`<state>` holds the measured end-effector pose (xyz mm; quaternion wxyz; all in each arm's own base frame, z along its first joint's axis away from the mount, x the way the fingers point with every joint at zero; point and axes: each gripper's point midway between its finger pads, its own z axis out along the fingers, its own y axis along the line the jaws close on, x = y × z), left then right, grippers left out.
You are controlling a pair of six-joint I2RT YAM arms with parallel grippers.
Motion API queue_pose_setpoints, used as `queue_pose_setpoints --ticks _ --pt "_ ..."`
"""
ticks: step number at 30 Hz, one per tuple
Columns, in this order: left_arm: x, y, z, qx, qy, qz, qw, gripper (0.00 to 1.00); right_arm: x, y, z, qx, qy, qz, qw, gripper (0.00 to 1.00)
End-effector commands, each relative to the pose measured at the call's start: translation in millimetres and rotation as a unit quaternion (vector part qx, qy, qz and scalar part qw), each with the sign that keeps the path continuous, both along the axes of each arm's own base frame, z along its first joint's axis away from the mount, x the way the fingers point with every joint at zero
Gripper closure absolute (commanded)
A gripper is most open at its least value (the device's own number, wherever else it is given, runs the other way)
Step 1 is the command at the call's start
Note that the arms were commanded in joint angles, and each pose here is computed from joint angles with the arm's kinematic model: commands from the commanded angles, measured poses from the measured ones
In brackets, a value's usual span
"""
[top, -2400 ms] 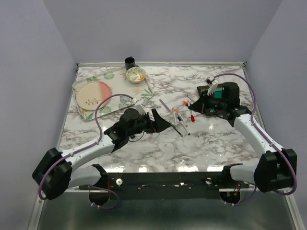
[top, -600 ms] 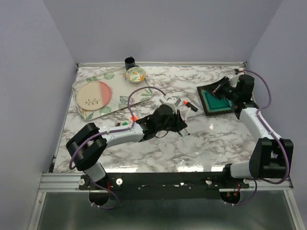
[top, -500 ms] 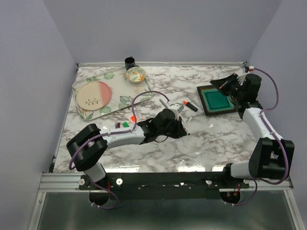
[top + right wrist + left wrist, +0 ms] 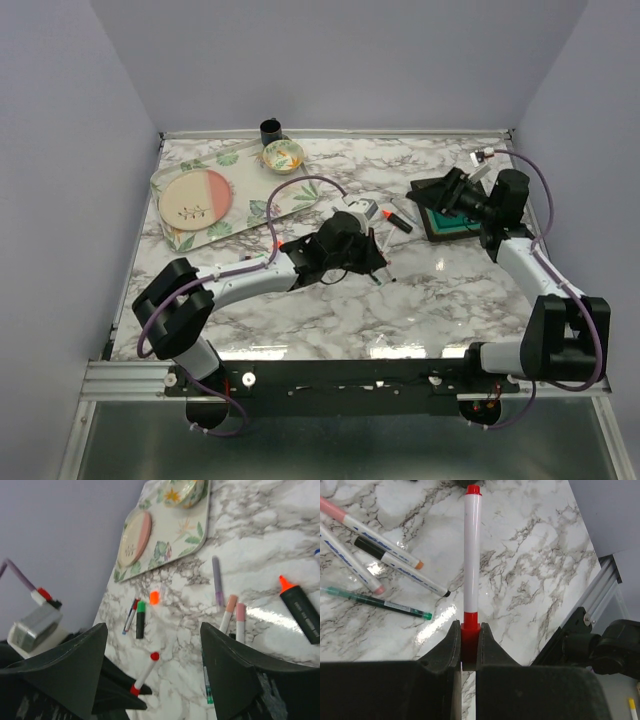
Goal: Open the pen caps
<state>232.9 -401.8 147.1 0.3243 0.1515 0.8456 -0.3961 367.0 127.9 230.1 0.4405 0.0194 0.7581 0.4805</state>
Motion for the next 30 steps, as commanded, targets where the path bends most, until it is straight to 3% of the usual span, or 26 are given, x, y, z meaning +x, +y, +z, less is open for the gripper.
queue_pose_setpoints --ticks 1,13,15,16,17,20,24,30 --pt "24 -9 38 -0.037 -0.03 0.026 0.999 1.0 -39 28 -8 -0.01 -0.012 0.086 0.996 0.17" --pt "44 -33 64 -0.064 -0.037 0.027 0.997 1.0 -44 55 -18 0.035 0.075 0.069 0.994 0.34" --pt "46 -37 63 -0.065 -0.035 0.025 0.997 1.0 -45 59 -15 0.046 0.075 0.078 0.993 0.64" --pt "45 -39 63 -0.067 -0.034 0.022 0.997 1.0 -44 60 -14 0.052 0.081 0.079 0.992 0.87" --pt "45 -40 61 -0.067 -0.032 0.019 0.997 1.0 -41 60 -9 0.052 0.078 0.079 0.992 0.99" --pt "34 -37 48 -0.063 -0.013 0.004 0.998 1.0 -11 43 12 0.045 0.061 0.039 0.996 0.99" --pt "11 -19 20 -0.045 0.016 -0.008 0.999 1.0 54 -10 48 0.034 0.017 -0.09 0.995 0.99" --pt "-16 17 -5 -0.018 0.034 -0.009 0.999 1.0 88 -31 64 0.042 0.001 -0.147 0.988 0.99"
